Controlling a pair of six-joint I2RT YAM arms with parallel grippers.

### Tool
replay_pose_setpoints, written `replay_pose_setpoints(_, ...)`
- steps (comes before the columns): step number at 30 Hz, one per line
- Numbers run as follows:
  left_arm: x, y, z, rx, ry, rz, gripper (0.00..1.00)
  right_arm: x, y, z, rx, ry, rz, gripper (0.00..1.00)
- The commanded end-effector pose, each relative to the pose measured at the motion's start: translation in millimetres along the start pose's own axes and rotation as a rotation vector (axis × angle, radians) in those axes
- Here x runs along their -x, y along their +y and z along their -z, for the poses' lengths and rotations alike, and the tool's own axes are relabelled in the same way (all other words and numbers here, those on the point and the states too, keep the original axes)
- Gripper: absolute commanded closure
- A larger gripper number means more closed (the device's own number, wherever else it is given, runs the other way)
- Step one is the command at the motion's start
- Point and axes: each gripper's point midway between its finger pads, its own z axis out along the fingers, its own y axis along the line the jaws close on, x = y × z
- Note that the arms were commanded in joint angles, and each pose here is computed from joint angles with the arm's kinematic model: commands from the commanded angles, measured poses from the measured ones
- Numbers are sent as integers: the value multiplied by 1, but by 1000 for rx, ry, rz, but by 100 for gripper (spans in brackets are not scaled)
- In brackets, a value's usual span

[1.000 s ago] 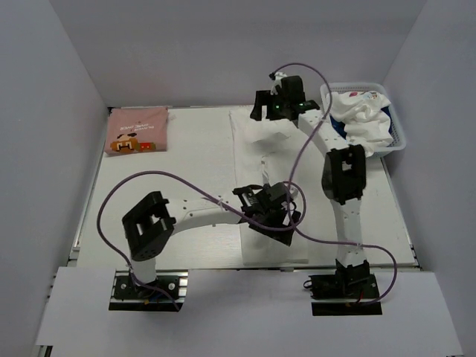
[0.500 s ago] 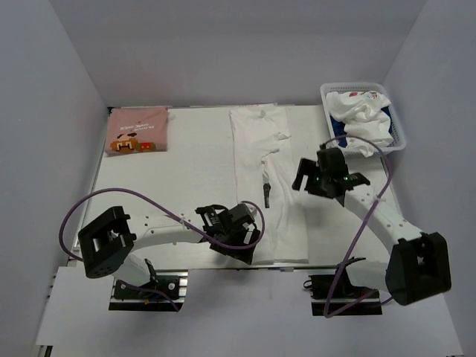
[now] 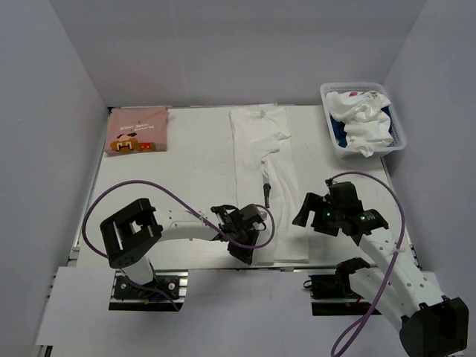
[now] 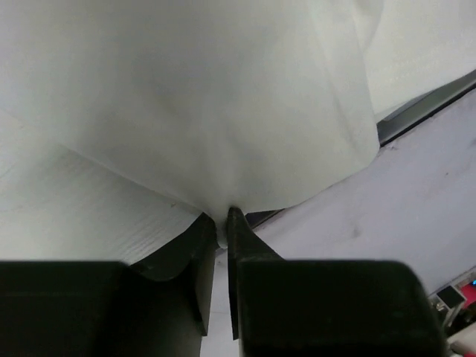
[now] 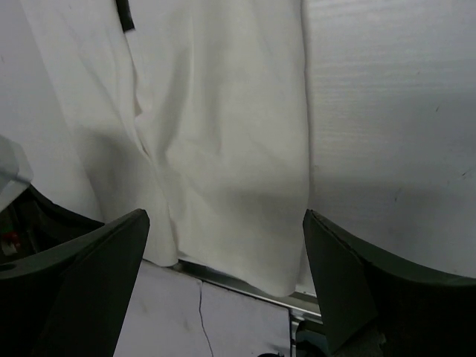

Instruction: Fold and stack the t-shirts

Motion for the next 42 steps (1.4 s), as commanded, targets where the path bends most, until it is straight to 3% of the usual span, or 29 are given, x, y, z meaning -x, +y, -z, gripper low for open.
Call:
replay_pose_setpoints(1, -9, 4, -3, 9, 41, -4, 78, -46, -9, -2, 11, 174, -24, 10)
replay_pose_setpoints(6, -12, -2, 3, -15, 40, -6, 80, -70, -22, -3, -32, 248, -78, 10)
replay_pose_setpoints(9, -17, 2, 1, 4, 62, 9, 88, -77, -19, -1, -12, 284, -84, 10)
replay_pose_setpoints(16, -16, 1, 1, 12, 70, 21, 92, -98, -20, -4, -7, 391, -120, 23)
replay_pose_setpoints(19, -16, 3, 3, 31, 71, 33, 95, -103, -22, -6, -13, 419, -120, 33)
replay_pose_setpoints(22, -14, 4, 3, 40, 63, 33, 97, -107, -22, -8, -9, 444, -116, 51)
replay_pose_setpoints(23, -11, 1, 5, 26, 48, 29, 97, -110, -23, -9, -17, 469, -115, 69)
replay_pose_setpoints(27, -8, 1, 4, 26, 35, 27, 100, -92, -20, -10, -26, 416, -72, 100)
replay_pose_setpoints(36, 52, 2, 33, 153, -142, 13, 100, -5, 26, -9, 78, 145, 31, 100)
replay_pose_setpoints(42, 113, 31, 56, 266, -244, 130, 100, 56, 52, -19, 107, -16, 23, 100)
